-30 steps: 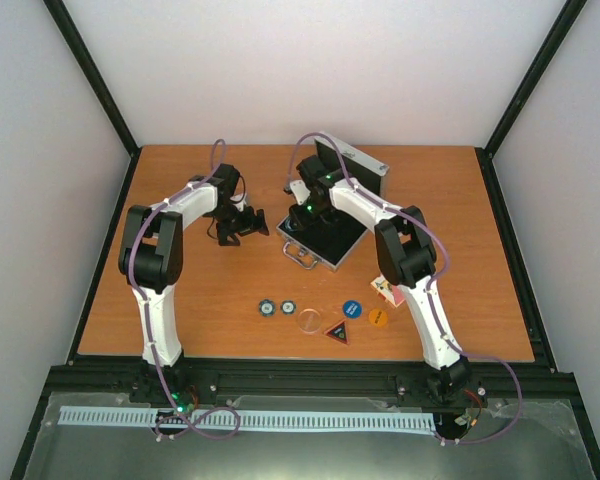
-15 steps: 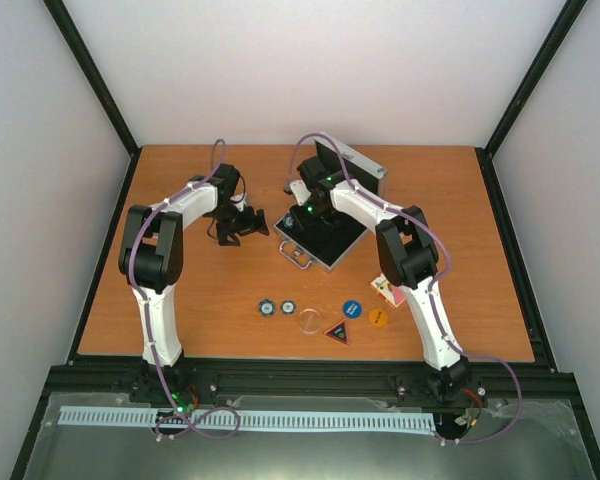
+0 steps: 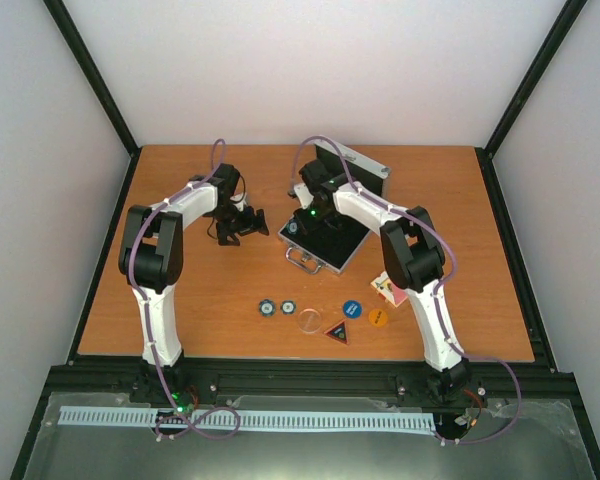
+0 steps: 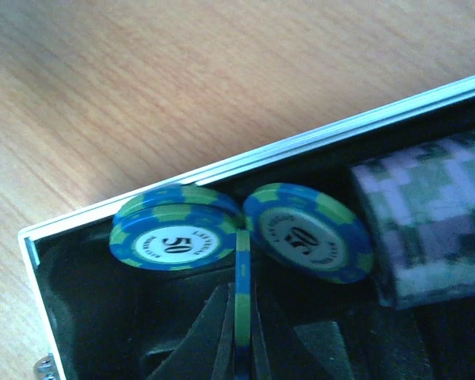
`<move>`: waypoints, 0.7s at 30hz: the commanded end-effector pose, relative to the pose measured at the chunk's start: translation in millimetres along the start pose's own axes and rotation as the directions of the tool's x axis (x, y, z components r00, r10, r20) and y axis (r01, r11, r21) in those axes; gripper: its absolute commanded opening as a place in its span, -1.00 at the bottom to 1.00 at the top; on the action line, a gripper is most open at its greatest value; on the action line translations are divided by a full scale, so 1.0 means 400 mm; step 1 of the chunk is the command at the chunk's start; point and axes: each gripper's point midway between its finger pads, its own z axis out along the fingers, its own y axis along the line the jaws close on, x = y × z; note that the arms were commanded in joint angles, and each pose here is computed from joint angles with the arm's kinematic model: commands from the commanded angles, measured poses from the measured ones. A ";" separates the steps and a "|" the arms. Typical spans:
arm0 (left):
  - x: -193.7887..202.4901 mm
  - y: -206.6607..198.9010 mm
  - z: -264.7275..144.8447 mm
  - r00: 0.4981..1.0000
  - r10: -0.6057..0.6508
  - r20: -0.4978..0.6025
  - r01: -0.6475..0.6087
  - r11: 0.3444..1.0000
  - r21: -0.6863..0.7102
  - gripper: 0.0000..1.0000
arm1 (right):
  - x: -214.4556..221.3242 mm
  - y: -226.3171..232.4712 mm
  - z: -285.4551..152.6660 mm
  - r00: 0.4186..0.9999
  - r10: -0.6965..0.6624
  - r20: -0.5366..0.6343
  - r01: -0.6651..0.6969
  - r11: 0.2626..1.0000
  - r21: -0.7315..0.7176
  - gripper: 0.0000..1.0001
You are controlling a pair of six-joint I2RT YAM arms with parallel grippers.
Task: Pack up texas hold em set
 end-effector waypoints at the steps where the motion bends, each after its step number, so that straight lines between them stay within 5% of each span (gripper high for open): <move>1: 0.008 0.061 0.042 0.999 -0.023 -0.033 0.020 0.996 -0.081 0.96 | -0.038 -0.032 -0.021 0.999 0.028 0.036 -0.031 0.996 0.085 -0.91; 21: 0.007 0.061 0.045 0.999 -0.023 -0.034 0.020 0.997 -0.076 0.96 | -0.037 -0.025 0.005 0.998 0.059 0.030 -0.061 0.997 0.054 -0.65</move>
